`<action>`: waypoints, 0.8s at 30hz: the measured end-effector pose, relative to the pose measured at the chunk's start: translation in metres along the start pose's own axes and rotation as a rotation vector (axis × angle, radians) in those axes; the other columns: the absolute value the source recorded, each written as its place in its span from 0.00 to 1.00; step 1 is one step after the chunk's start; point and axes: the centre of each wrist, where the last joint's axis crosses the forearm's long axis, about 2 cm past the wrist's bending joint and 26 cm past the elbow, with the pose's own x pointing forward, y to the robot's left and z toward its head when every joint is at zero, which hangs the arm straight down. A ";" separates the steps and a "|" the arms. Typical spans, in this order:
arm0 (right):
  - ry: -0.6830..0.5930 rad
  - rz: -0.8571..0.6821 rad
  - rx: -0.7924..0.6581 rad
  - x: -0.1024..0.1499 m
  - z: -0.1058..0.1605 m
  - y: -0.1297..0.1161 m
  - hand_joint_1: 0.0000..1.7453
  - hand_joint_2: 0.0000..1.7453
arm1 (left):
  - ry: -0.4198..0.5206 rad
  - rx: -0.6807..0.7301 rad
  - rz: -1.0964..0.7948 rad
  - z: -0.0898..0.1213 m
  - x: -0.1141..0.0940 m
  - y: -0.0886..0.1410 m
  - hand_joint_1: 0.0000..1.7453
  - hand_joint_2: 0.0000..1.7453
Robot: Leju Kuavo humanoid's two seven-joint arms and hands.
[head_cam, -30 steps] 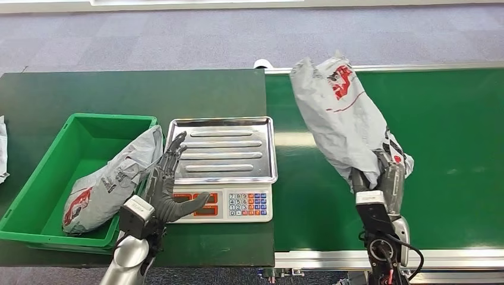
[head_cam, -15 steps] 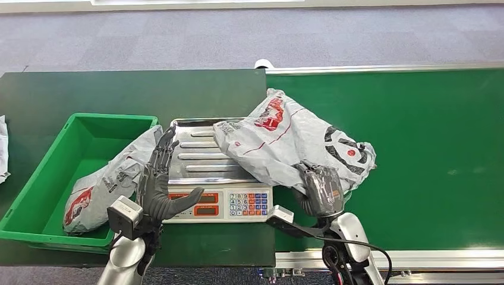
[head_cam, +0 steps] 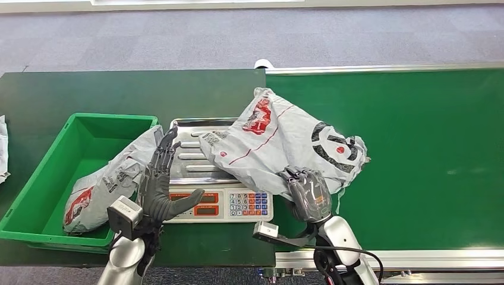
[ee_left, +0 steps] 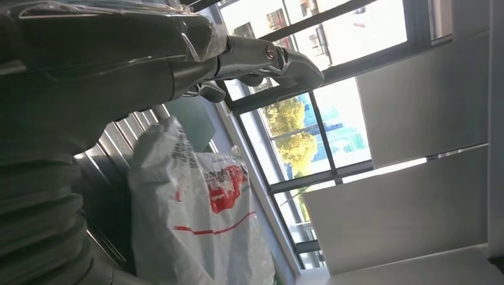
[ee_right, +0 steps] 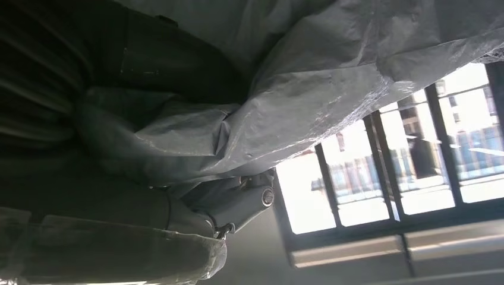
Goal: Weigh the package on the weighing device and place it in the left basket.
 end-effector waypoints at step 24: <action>-0.079 -0.307 0.057 0.029 -0.015 0.009 0.94 1.00 | 0.008 -0.015 0.015 -0.005 -0.003 -0.002 0.00 1.00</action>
